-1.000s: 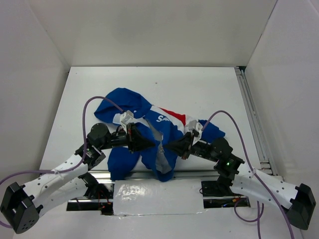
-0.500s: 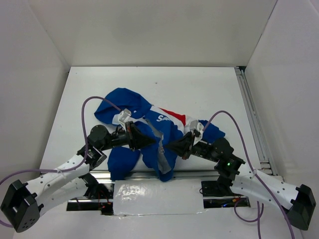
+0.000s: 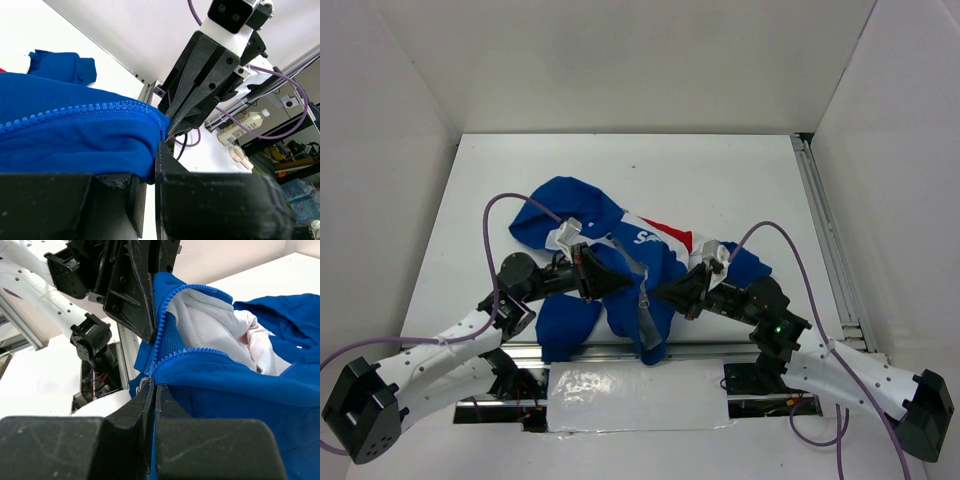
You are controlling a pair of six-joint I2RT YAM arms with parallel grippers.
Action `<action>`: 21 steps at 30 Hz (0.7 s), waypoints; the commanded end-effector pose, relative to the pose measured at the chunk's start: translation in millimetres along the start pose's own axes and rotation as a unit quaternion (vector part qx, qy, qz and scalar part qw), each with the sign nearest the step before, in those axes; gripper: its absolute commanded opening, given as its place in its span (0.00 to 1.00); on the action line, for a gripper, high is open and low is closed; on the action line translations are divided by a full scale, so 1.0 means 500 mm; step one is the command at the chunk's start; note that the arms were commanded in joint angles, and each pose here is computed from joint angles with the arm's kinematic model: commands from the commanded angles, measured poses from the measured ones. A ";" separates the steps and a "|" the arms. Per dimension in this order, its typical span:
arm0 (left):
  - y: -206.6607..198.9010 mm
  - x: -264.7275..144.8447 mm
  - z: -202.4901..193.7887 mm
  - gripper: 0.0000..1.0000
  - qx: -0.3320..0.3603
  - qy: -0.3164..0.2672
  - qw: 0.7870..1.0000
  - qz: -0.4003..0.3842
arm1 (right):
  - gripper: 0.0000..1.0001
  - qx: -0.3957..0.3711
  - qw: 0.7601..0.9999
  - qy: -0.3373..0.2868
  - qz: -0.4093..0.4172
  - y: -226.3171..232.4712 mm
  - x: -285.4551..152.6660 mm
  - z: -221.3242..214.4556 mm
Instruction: Zip up the jacket
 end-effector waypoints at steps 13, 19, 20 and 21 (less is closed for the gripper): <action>-0.030 0.005 0.025 0.00 0.027 -0.025 0.998 -0.048 | 0.00 0.000 0.999 -0.043 0.002 0.007 0.017 0.040; -0.025 0.001 0.028 0.00 0.024 -0.037 0.999 -0.028 | 0.00 -0.002 0.999 -0.046 0.005 0.011 0.010 0.041; -0.025 -0.001 0.025 0.00 0.025 -0.037 0.999 -0.031 | 0.00 -0.004 0.999 -0.046 0.009 0.013 0.009 0.040; -0.025 -0.001 0.023 0.00 0.024 -0.035 0.999 -0.033 | 0.00 -0.005 0.999 -0.049 0.010 0.014 0.007 0.043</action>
Point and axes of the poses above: each gripper's point midway between its finger pads, its own x axis out along the fingers, its own y axis along the line the jaws close on, z = x × y, the point moved 6 cm from there along -x, back along the fingers, and after that the axes turned 3 degrees about x, right-handed, at the moved point
